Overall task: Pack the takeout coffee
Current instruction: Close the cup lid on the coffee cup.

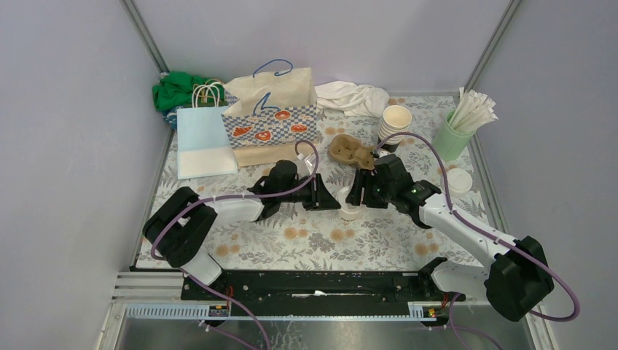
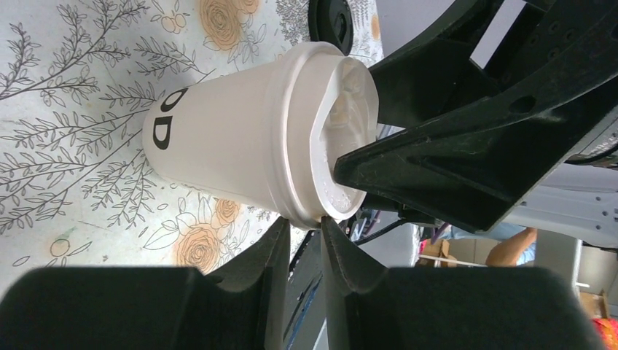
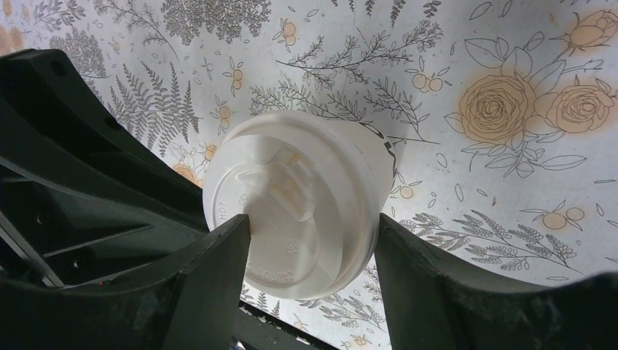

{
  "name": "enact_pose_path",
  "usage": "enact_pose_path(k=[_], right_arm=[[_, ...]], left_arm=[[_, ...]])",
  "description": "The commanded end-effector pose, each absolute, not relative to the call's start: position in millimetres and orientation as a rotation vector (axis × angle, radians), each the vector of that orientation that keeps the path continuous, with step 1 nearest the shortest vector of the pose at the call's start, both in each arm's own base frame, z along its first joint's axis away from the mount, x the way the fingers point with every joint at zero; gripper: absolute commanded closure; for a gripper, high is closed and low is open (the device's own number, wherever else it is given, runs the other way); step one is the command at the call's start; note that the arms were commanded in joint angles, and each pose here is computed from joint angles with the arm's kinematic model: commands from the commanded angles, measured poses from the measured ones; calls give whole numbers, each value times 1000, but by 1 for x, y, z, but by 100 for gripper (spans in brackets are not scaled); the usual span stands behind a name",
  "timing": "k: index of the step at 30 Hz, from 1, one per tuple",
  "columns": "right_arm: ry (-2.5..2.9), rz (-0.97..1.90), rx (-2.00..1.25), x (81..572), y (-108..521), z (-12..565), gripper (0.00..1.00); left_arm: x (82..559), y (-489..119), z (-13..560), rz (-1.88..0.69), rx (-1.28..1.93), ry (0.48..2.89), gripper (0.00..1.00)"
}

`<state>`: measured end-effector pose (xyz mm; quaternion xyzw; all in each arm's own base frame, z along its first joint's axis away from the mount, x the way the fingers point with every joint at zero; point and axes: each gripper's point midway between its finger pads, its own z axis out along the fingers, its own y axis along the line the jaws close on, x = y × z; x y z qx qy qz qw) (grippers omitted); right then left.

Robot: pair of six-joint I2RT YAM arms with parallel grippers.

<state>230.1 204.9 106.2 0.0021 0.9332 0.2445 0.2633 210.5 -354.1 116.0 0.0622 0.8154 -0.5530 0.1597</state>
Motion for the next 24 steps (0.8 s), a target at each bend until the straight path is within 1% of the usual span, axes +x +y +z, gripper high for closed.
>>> enact_pose_path(k=[1, 10, 16, 17, 19, 21, 24], right_arm=[[2618, 638, -27, 213, 201, 100, 32], [2587, 592, 16, 226, 190, 111, 33], [2593, 599, 32, 227, 187, 109, 24], [2595, 602, 33, 227, 186, 109, 22], [2598, 605, 36, 227, 186, 109, 11], [2590, 600, 38, 227, 184, 112, 8], [2567, 580, 41, 229, 181, 122, 8]], left_arm=[[223, -348, 98, -1346, 185, 2412, 74], [242, -360, 158, -1339, 258, 2304, 66], [246, -356, 176, -1317, 275, 2277, 59], [246, -356, 177, -1313, 274, 2277, 58], [247, -355, 181, -1312, 276, 2268, 58], [247, -354, 184, -1306, 279, 2263, 58], [248, -352, 189, -1296, 287, 2254, 58]])
